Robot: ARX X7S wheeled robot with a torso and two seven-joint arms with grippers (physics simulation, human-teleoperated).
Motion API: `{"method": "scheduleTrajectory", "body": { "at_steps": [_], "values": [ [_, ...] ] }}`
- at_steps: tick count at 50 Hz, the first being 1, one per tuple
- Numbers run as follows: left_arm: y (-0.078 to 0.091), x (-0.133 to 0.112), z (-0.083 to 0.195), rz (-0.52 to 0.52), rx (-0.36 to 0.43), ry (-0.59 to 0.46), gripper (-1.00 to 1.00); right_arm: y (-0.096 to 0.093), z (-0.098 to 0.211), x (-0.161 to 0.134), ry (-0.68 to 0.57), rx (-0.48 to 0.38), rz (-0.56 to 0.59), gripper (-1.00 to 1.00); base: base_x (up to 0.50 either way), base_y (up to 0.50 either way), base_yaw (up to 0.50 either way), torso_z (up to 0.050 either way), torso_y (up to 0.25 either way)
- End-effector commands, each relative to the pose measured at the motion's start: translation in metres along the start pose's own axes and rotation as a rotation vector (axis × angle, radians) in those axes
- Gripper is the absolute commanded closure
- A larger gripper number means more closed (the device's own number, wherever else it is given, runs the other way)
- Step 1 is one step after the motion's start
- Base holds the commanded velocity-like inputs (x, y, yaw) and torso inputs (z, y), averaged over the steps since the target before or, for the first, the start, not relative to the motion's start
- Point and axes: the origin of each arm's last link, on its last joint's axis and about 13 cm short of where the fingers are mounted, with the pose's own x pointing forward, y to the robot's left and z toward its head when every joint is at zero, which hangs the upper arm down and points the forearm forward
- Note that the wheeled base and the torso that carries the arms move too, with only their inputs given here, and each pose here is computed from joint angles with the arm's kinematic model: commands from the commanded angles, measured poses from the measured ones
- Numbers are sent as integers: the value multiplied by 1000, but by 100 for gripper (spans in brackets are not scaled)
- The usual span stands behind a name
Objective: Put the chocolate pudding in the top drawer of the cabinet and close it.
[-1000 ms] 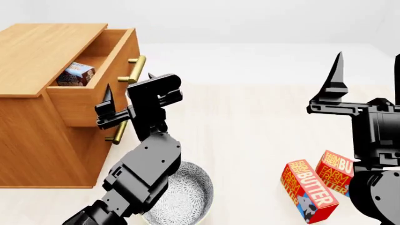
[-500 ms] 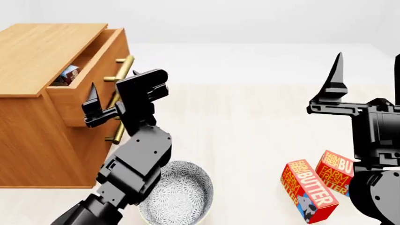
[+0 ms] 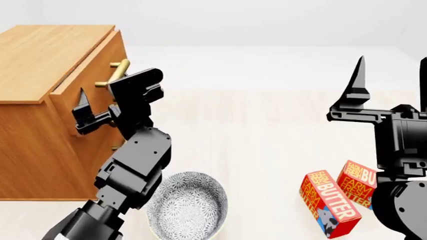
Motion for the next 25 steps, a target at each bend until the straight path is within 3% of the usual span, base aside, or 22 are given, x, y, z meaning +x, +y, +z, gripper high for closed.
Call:
{"method": "scheduleTrajectory", "body": {
  "at_steps": [1, 25],
  "values": [
    [6, 12, -4, 54, 13, 24, -100, 0, 0, 0, -1, 0, 0, -100, 0, 0, 0, 0, 0],
    [11, 26, -5, 118, 32, 19, -100, -1, 0, 0, 0, -3, -2, -100, 0, 0, 0, 0, 0]
  ]
}}
